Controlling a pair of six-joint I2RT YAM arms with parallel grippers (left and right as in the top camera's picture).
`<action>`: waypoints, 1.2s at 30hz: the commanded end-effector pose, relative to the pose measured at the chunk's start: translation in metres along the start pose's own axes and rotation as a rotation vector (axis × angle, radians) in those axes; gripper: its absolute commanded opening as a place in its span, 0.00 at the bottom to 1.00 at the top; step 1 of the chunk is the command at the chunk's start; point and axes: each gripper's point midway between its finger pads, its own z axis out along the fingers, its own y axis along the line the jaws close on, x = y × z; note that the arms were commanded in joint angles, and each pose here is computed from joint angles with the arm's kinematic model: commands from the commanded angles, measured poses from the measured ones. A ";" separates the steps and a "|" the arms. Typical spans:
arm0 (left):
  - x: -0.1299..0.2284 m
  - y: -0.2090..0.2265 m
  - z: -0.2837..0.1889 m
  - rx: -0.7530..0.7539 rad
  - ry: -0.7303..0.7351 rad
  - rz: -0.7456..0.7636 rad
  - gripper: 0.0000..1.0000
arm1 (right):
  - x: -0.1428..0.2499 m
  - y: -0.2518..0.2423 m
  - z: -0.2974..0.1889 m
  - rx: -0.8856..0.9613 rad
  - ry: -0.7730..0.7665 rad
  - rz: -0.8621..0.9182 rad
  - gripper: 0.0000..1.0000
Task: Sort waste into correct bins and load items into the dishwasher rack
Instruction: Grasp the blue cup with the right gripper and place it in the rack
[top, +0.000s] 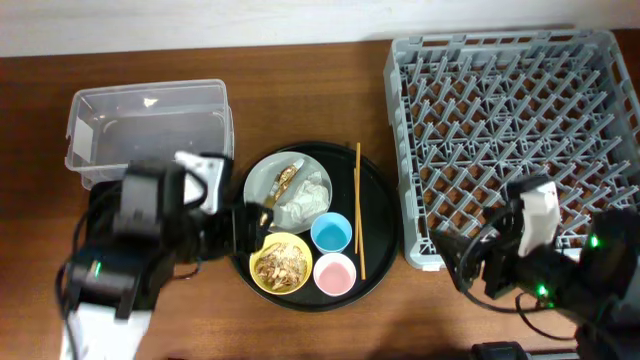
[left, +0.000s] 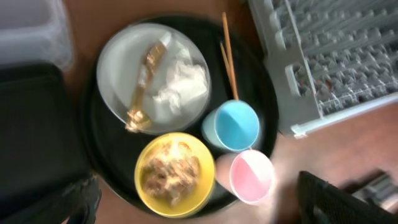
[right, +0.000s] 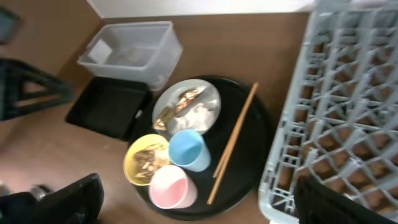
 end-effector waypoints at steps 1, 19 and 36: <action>0.002 -0.035 0.028 0.236 0.162 -0.070 0.92 | 0.000 0.005 0.007 -0.052 0.050 0.034 0.99; 0.046 -0.015 0.216 -0.309 0.347 0.121 0.01 | 0.014 0.003 0.009 -0.046 0.115 0.082 0.99; -0.046 -0.127 -0.008 1.021 0.198 -0.074 0.01 | 0.006 0.061 0.017 -0.513 0.050 -0.113 0.97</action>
